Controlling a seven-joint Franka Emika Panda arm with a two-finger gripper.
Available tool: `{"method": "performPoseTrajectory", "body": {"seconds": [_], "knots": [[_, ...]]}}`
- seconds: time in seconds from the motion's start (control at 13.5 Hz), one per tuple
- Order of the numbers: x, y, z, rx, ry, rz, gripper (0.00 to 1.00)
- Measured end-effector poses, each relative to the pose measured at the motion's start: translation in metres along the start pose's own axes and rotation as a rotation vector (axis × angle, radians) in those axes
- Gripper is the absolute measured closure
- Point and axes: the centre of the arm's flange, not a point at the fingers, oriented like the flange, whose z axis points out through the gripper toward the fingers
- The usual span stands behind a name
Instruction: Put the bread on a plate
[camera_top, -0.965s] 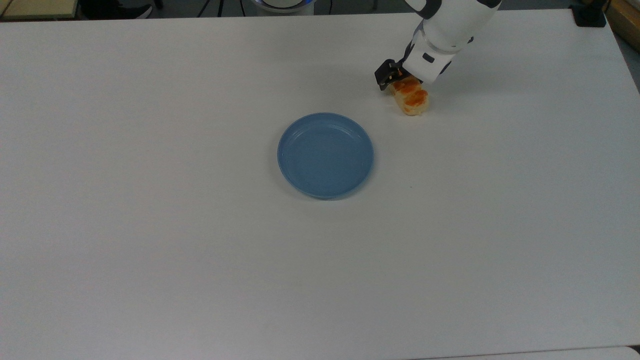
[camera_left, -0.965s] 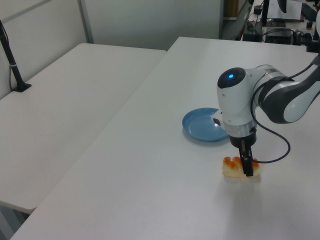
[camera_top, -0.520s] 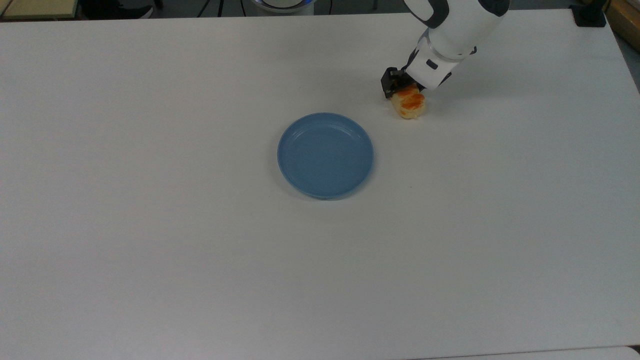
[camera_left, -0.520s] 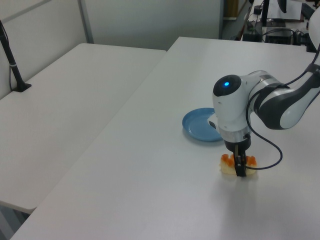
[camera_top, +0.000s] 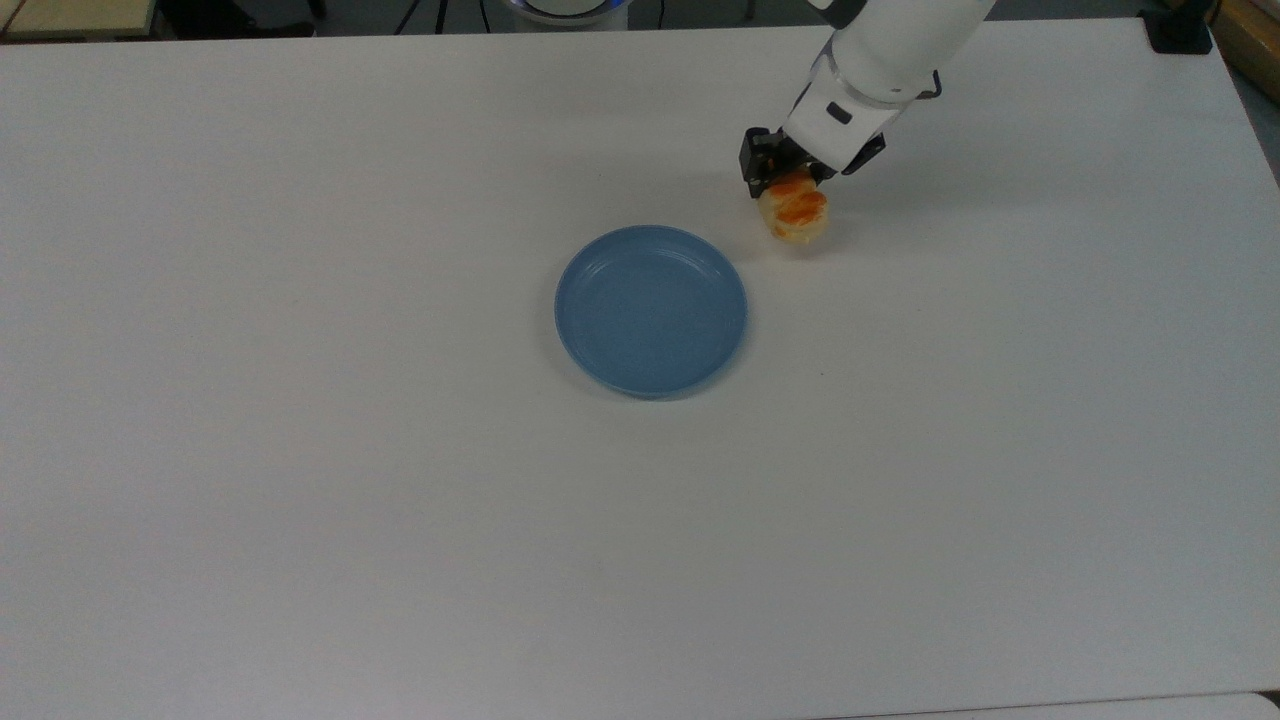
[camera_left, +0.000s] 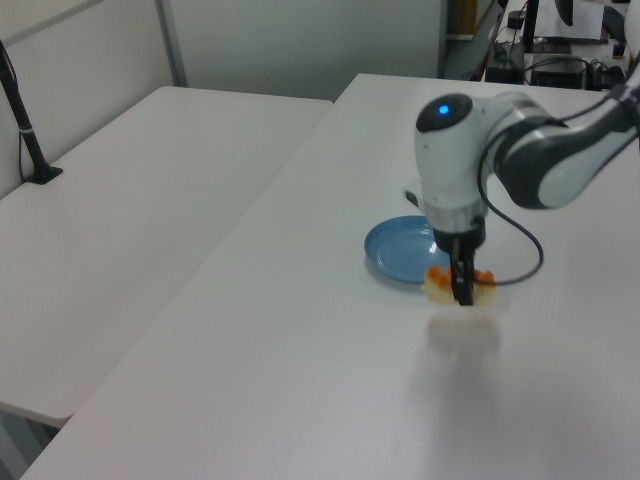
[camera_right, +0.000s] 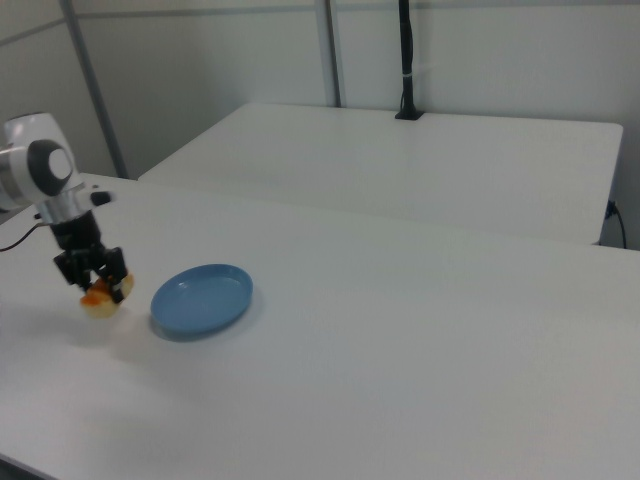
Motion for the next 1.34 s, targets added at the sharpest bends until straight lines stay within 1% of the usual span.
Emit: {"method": "performPoseTrajectory", "body": {"seconds": [0.22, 0.3, 0.45, 0.67, 0.74, 0.89, 0.97, 1.04, 1.19, 1.26, 1.34], "knots": [[0.033, 0.094, -0.023, 0.021, 0.014, 0.035, 0.4], [0.041, 0.115, -0.024, 0.025, 0.017, 0.051, 0.39], [0.06, 0.136, -0.011, 0.034, 0.008, 0.085, 0.38], [0.088, 0.163, 0.02, 0.037, -0.018, 0.134, 0.36], [0.094, 0.165, 0.028, 0.032, -0.021, 0.134, 0.26], [0.098, 0.165, 0.033, 0.023, -0.019, 0.129, 0.15], [0.099, 0.164, 0.031, 0.024, -0.016, 0.129, 0.03], [0.1, 0.164, 0.029, 0.024, -0.011, 0.129, 0.0], [0.101, 0.169, 0.011, 0.026, 0.021, 0.138, 0.0], [0.097, 0.183, -0.01, 0.024, 0.037, 0.16, 0.0], [0.087, 0.204, -0.036, 0.035, 0.049, 0.196, 0.0]]}}
